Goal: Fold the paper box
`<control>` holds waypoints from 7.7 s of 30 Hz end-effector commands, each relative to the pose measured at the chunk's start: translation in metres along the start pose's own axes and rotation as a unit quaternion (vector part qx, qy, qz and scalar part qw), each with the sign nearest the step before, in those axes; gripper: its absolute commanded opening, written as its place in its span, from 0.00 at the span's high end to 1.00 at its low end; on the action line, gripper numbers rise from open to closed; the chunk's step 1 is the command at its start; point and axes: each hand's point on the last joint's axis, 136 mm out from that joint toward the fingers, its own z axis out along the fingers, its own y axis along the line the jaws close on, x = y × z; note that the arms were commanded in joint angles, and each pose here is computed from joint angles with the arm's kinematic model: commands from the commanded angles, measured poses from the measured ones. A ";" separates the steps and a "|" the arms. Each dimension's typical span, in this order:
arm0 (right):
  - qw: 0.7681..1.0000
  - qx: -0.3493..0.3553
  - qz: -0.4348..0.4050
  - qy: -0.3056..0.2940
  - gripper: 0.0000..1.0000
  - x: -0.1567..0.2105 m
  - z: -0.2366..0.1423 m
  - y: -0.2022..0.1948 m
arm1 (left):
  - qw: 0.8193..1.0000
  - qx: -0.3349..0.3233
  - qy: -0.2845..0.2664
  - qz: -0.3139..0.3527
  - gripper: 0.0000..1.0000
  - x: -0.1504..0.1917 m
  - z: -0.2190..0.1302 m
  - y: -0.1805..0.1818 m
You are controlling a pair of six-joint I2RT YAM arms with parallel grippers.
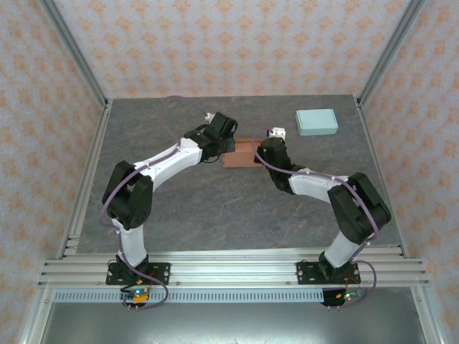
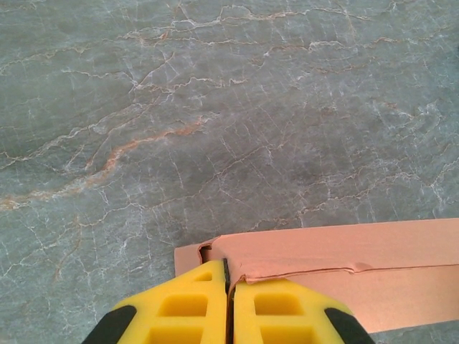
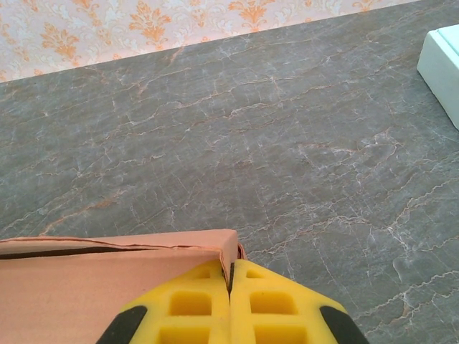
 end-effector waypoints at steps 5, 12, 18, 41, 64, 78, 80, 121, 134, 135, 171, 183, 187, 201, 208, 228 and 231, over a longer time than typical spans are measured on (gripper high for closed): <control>1.000 0.000 -0.006 0.007 1.00 0.011 0.000 0.002 | 1.000 -0.011 0.017 0.009 0.92 0.014 0.006 0.011; 1.000 0.002 -0.004 0.012 1.00 0.014 0.000 0.000 | 0.999 -0.024 0.025 0.014 0.92 0.038 0.010 0.029; 1.000 0.000 0.000 0.014 1.00 0.013 0.001 0.002 | 0.999 -0.024 0.038 0.007 0.92 0.054 0.016 0.036; 0.936 0.005 0.351 0.002 0.28 -0.033 -0.086 -0.049 | 0.992 -0.080 0.002 0.101 0.94 0.068 0.046 0.058; 0.767 -0.015 0.637 0.080 0.17 -0.015 0.010 0.010 | 0.982 -0.112 -0.015 0.152 0.94 0.071 0.044 0.048; 0.789 0.077 0.571 0.214 0.14 0.022 -0.013 0.014 | 0.979 -0.128 -0.020 0.157 0.94 0.073 0.042 0.055; 0.785 0.094 0.571 0.220 0.13 0.025 -0.022 0.008 | 0.979 -0.131 -0.021 0.155 0.94 0.074 0.043 0.056; 0.727 0.155 0.638 0.200 0.54 0.055 0.005 -0.001 | 0.985 0.125 -0.114 0.043 0.48 0.002 -0.076 0.000; 0.727 0.158 0.636 0.205 0.54 0.064 0.001 -0.002 | 0.996 0.077 -0.042 -0.013 0.47 0.016 0.012 0.038; 0.727 0.159 0.636 0.205 0.54 0.065 0.001 -0.002 | 0.996 0.075 -0.035 -0.009 0.49 0.021 0.018 0.040; 0.780 0.080 0.557 0.273 0.39 0.015 -0.018 0.020 | 0.999 0.014 -0.018 0.029 0.55 0.073 0.041 0.082; 0.758 0.124 0.571 0.289 0.38 0.059 -0.022 0.011 | 0.999 0.002 -0.022 0.024 0.55 0.073 0.042 0.086; 0.758 0.150 0.560 0.299 0.37 0.078 -0.030 -0.005 | 0.999 0.004 -0.020 0.027 0.55 0.077 0.046 0.087; 0.822 0.167 0.542 0.050 0.25 -0.041 -0.099 -0.084 | 0.973 0.064 -0.073 0.211 0.53 0.102 0.006 0.052; 0.952 0.119 0.257 -0.119 0.01 -0.140 -0.133 -0.095 | 0.973 0.001 -0.156 0.169 0.44 0.065 -0.046 0.076; 0.976 0.170 -0.001 -0.137 0.00 -0.050 -0.130 -0.205 | 0.952 -0.104 -0.273 0.094 0.00 0.004 -0.117 0.230; 0.980 0.156 0.004 -0.126 0.01 -0.019 -0.119 -0.207 | 0.959 -0.121 -0.231 0.112 0.00 0.021 -0.098 0.240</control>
